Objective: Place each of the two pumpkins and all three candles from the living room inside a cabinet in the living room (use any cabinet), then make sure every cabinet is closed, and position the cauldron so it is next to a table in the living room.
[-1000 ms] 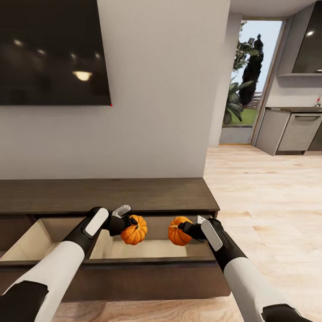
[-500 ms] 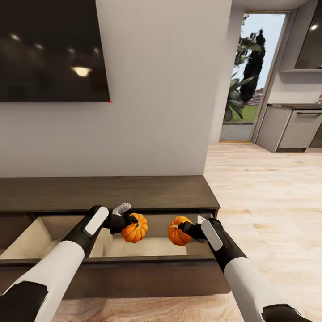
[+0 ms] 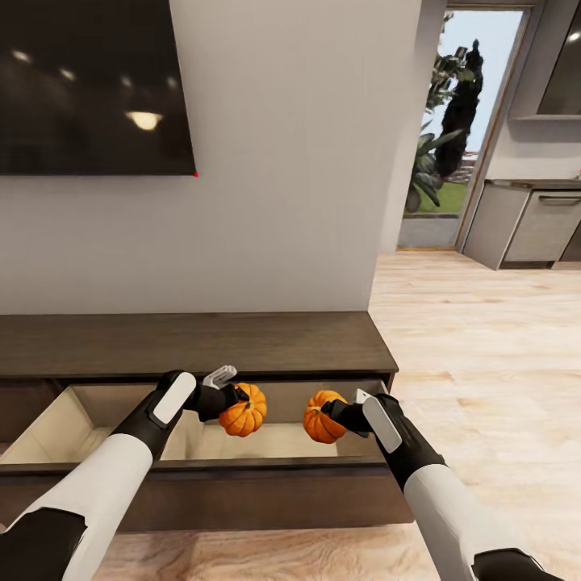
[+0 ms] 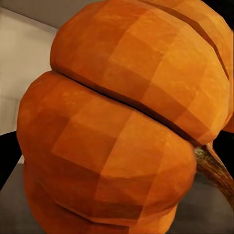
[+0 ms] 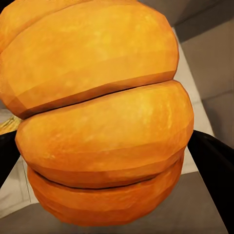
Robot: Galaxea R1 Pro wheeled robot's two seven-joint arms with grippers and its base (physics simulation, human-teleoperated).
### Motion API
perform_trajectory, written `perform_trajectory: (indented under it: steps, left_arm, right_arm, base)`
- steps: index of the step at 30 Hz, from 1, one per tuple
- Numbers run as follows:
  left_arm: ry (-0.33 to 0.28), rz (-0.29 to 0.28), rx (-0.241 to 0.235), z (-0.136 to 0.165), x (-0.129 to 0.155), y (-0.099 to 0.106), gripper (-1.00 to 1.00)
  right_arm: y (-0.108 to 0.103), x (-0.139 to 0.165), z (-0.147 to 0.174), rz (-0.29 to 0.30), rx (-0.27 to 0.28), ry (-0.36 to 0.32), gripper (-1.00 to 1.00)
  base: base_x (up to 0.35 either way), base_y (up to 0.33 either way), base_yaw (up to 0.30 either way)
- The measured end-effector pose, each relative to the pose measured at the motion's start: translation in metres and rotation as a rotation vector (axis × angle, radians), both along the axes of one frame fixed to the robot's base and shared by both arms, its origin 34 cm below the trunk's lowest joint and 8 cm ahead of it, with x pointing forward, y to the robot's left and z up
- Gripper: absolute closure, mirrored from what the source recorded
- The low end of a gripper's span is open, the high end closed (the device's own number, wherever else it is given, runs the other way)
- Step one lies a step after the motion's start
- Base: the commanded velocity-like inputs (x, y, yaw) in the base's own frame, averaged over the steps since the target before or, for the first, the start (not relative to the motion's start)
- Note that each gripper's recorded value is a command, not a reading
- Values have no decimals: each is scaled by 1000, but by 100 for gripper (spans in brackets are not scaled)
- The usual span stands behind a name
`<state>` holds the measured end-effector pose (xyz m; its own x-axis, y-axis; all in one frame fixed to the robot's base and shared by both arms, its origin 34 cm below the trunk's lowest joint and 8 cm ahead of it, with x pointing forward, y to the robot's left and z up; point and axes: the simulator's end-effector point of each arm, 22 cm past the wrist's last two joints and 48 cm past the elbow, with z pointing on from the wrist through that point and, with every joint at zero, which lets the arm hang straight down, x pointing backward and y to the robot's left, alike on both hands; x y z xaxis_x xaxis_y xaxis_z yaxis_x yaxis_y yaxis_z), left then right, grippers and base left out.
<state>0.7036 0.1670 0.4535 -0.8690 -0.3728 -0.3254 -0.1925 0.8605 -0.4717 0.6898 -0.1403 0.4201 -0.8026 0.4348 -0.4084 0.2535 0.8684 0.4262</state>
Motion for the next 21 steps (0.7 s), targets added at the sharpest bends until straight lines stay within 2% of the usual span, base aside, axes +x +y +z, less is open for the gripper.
perform_trajectory:
  steps: [9,17,21]
  left_arm:
    - [0,0,0,0,0,0,100]
    - [-1,-1,0,1,0,0,100]
    - [16,-1,1,-11,-1,0,100]
  right_arm:
    - [0,0,0,0,0,-1,100]
    - [0,0,0,0,0,0,100]
    - [0,-2,-11,1,0,17,100]
  base:
    - [104,0,0]
    - [23,0,0]
    - [3,0,0]
